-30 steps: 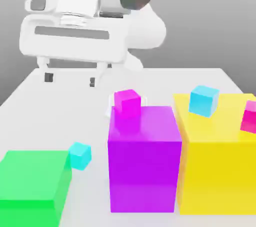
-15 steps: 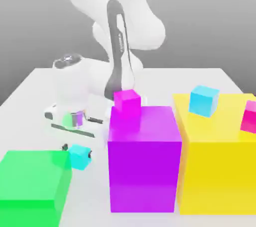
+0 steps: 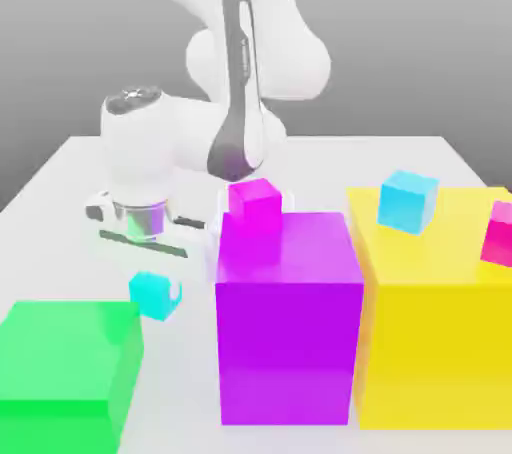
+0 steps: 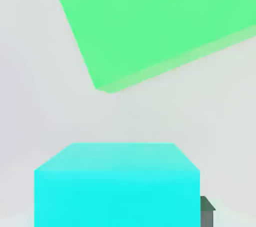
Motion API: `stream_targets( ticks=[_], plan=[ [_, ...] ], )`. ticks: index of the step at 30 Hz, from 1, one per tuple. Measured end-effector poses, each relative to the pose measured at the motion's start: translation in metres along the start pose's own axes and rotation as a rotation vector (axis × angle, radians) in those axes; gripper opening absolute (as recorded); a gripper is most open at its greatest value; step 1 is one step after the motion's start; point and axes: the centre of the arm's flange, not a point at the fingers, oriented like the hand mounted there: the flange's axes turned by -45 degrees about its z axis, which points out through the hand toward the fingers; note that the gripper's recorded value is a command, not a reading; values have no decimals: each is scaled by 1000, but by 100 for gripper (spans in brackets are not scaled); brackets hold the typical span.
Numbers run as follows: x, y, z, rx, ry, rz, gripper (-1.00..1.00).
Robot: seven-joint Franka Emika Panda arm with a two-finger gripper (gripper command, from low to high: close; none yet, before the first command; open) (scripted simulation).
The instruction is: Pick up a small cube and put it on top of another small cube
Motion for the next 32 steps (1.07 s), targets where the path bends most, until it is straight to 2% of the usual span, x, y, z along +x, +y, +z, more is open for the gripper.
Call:
stream_targets(
  ticks=[3, 5, 12, 18, 21, 24, 28, 29, 32],
  plan=[
    [27, -4, -37, -21, 87, -17, -100],
    [40, -17, -63, -27, 114, -32, -100],
    [59, -79, -154, -25, 143, -79, -100],
    [40, -133, -238, -14, 163, -119, -100],
    [24, -149, -260, -3, 115, -132, -100],
    [11, -157, -265, 7, 19, -141, -100],
    [5, -162, -229, 10, -7, -147, -100],
    [4, -161, -216, 10, -8, -148, 100],
    [4, -161, -216, 10, -8, -148, 100]
  ],
)
